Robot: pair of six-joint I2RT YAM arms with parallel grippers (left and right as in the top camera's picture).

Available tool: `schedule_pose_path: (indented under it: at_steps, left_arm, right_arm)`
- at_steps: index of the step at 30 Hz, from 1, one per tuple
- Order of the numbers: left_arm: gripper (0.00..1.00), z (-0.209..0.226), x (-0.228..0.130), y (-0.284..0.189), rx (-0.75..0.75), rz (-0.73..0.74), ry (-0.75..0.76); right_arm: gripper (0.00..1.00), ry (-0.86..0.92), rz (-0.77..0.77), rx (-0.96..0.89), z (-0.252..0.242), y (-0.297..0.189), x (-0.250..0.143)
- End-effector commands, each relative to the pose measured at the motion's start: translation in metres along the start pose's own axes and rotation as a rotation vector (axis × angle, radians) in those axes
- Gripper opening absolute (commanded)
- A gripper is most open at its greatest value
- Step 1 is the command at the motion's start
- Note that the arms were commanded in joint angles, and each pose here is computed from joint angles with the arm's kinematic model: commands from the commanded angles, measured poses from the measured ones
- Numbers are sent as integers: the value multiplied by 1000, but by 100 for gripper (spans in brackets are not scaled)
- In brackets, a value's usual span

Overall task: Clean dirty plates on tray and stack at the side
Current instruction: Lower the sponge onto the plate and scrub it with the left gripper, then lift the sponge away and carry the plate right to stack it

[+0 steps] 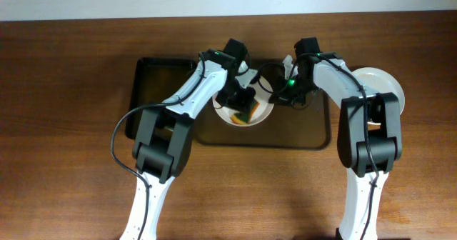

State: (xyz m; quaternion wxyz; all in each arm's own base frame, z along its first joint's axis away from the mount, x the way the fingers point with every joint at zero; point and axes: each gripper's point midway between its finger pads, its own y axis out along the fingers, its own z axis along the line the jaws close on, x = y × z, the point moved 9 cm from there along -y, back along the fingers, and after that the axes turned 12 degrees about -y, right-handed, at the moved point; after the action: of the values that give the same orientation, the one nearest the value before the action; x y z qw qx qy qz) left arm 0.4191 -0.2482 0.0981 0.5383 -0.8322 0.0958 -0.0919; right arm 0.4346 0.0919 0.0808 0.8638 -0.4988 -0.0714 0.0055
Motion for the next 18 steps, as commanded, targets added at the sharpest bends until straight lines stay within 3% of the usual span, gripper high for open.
schedule_pose_path:
  at_steps: [1, 4, 6, 10, 14, 18]
  left_arm:
    - [0, 58, 27, -10, 381, -236, -255]
    - [0, 74, 42, -24, 562, -399, -293]
    - [0, 69, 51, -40, 589, -448, -294]
    - [0, 46, 67, -94, 521, -514, -291]
    - [0, 10, 66, -165, 322, -537, -249]
    - [0, 19, 53, -203, 279, -520, -266]
  right_arm:
    - [4, 48, 65, -57, -16, 20, -13]
    - [4, 47, 65, -57, -16, 20, -13]
    - [4, 47, 65, -57, -16, 20, -13]
    - [4, 47, 64, -58, -16, 20, -13]
    - [4, 47, 62, -53, -15, 18, -12]
    - [4, 6, -50, -76, 4, -34, -3]
